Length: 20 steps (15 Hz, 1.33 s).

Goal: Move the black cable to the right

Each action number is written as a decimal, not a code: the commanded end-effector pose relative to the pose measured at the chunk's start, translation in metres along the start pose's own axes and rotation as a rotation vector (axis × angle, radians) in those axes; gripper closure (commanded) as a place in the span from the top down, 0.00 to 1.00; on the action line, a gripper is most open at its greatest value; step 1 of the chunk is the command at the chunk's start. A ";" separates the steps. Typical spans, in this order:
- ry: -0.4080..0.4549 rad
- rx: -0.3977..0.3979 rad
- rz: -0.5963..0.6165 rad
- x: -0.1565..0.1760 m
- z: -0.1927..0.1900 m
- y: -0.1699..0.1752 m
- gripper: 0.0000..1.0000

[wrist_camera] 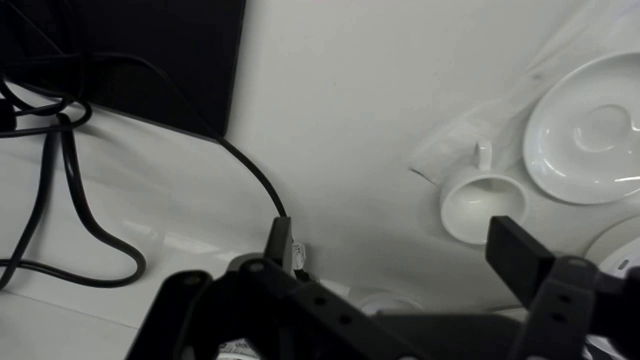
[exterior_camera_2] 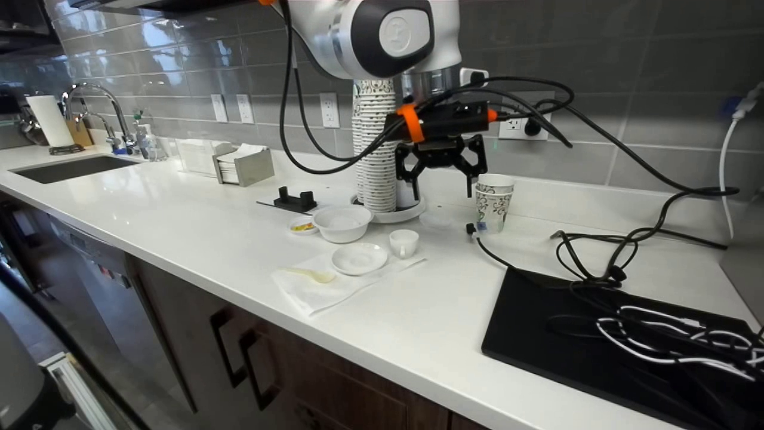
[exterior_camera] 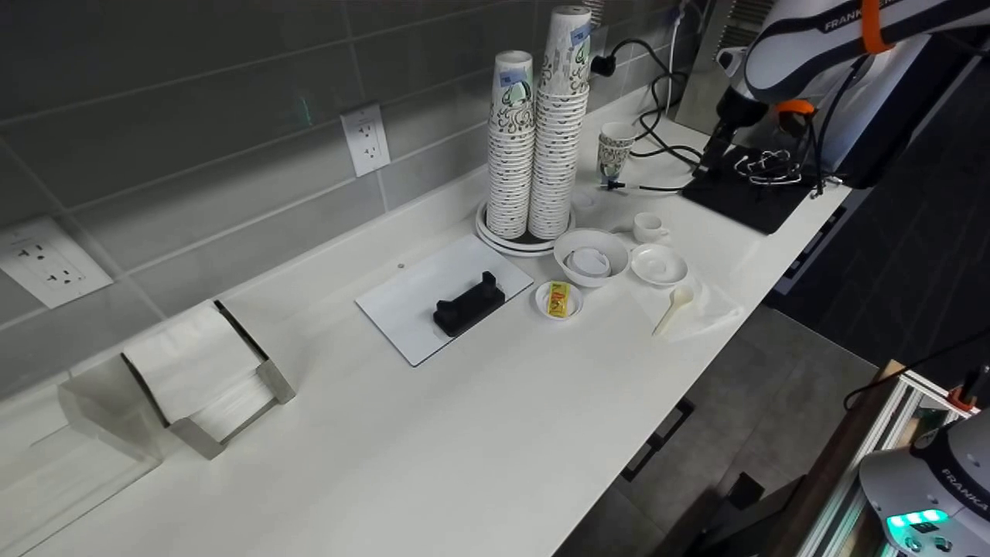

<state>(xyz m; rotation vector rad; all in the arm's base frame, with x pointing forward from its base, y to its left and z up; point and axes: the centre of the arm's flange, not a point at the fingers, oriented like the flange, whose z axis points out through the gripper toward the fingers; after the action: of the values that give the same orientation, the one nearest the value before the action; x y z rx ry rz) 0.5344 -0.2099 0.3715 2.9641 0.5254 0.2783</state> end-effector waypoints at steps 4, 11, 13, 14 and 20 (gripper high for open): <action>0.007 -0.006 -0.004 0.005 -0.002 0.002 1.00; 0.131 -0.047 -0.113 0.030 0.079 0.049 1.00; 0.167 -0.046 -0.153 0.029 0.102 0.062 1.00; 0.173 -0.031 -0.164 0.028 0.113 0.067 1.00; 0.215 0.018 -0.262 0.031 0.147 0.095 0.58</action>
<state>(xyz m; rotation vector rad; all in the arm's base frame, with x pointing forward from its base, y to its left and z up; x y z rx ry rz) 0.6022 -0.2815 0.2541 2.8577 0.8576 0.5120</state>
